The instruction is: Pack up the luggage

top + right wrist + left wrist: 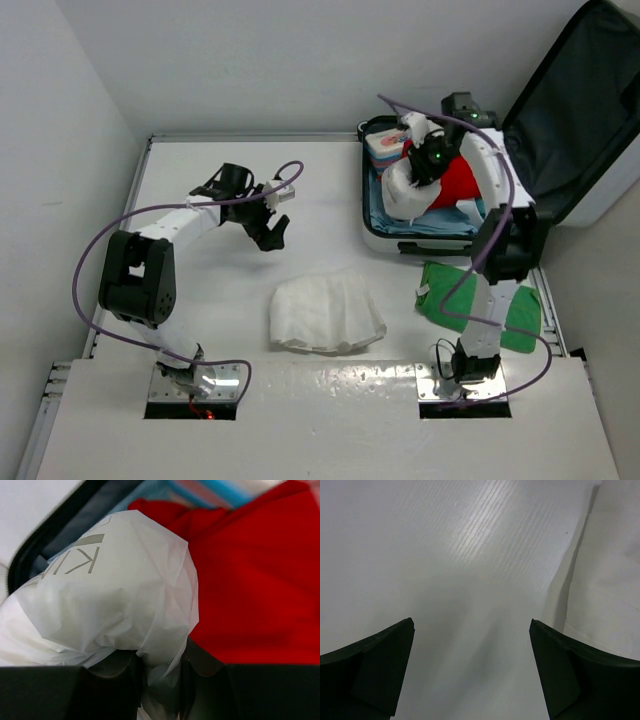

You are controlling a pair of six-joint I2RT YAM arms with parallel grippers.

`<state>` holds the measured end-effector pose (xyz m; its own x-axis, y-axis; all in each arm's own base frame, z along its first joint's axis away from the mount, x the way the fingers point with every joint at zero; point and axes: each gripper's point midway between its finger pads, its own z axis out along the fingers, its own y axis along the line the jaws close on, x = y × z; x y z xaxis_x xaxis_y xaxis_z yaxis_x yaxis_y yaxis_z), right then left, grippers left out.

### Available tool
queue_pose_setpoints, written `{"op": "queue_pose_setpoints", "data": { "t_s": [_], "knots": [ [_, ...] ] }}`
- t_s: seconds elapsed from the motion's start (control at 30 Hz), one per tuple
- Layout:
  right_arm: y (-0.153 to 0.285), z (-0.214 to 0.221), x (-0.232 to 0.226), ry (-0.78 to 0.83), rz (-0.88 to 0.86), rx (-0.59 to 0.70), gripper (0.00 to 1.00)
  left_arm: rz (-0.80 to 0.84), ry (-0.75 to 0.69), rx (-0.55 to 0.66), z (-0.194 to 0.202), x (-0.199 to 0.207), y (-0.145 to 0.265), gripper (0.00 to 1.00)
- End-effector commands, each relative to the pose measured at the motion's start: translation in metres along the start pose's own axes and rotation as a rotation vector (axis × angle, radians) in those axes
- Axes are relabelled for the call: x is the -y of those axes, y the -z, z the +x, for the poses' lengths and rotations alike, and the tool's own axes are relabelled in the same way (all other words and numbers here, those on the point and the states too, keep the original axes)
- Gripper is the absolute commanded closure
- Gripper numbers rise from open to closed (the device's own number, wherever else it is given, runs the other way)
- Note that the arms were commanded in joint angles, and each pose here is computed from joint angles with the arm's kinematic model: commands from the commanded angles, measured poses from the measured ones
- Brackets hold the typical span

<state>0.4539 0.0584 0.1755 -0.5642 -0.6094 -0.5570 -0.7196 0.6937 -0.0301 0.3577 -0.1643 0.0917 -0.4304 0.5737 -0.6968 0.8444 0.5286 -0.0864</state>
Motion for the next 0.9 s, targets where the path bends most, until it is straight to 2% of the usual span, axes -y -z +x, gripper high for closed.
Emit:
{"op": "queue_pose_setpoints", "data": {
  "t_s": [0.0, 0.07, 0.1, 0.13, 0.2, 0.23, 0.33, 0.37, 0.4, 0.47, 0.5, 0.6, 0.73, 0.8, 0.87],
  "knots": [
    [-0.032, 0.018, -0.027, -0.042, -0.152, -0.061, 1.0, -0.021, -0.006, 0.036, -0.013, -0.01, 0.005, 0.01],
    [-0.059, 0.038, -0.037, -0.037, -0.18, -0.119, 1.0, -0.024, 0.0, 0.025, -0.008, -0.01, 0.004, 0.01],
    [-0.072, 0.035, -0.038, -0.013, -0.167, -0.107, 1.0, -0.024, 0.01, 0.025, -0.008, -0.01, 0.004, 0.01],
    [-0.089, 0.053, -0.042, -0.011, -0.159, -0.151, 1.0, -0.024, 0.01, 0.025, -0.008, -0.01, 0.004, 0.01],
    [-0.109, 0.051, -0.043, 0.038, -0.123, -0.15, 1.0, -0.024, 0.021, 0.025, -0.008, -0.009, 0.004, 0.01],
    [-0.117, 0.063, -0.048, 0.036, -0.128, -0.189, 1.0, -0.024, 0.021, 0.025, -0.008, -0.009, 0.004, 0.01],
    [-0.124, 0.06, -0.055, 0.046, -0.132, -0.2, 0.98, -0.036, 0.016, 0.027, -0.01, -0.01, 0.006, 0.01],
    [-0.123, 0.057, -0.055, 0.045, -0.123, -0.193, 0.95, -0.051, 0.01, 0.03, -0.012, -0.012, 0.01, 0.01],
    [-0.118, 0.049, -0.051, 0.042, -0.108, -0.171, 0.85, -0.051, 0.01, 0.03, -0.012, -0.012, 0.01, 0.01],
    [-0.107, 0.033, -0.042, 0.023, -0.077, -0.126, 0.71, -0.051, 0.01, 0.03, -0.012, -0.012, 0.01, 0.0],
    [-0.1, 0.027, -0.038, 0.004, -0.064, -0.111, 0.59, -0.047, 0.015, 0.023, -0.008, -0.01, 0.009, 0.0],
    [-0.073, 0.005, -0.03, -0.012, -0.031, -0.056, 0.39, -0.047, 0.024, 0.023, -0.008, -0.01, 0.009, 0.0],
    [-0.034, -0.026, -0.026, -0.01, 0.005, 0.023, 0.26, -0.035, 0.019, 0.04, -0.014, -0.009, 0.009, 0.0],
    [-0.01, -0.048, -0.022, 0.01, 0.037, 0.082, 0.24, -0.026, 0.018, 0.045, -0.015, -0.007, 0.009, 0.0],
    [0.002, -0.05, -0.023, 0.005, 0.038, 0.088, 0.22, -0.022, 0.003, 0.056, -0.018, -0.006, 0.011, 0.0]
  ]
}}
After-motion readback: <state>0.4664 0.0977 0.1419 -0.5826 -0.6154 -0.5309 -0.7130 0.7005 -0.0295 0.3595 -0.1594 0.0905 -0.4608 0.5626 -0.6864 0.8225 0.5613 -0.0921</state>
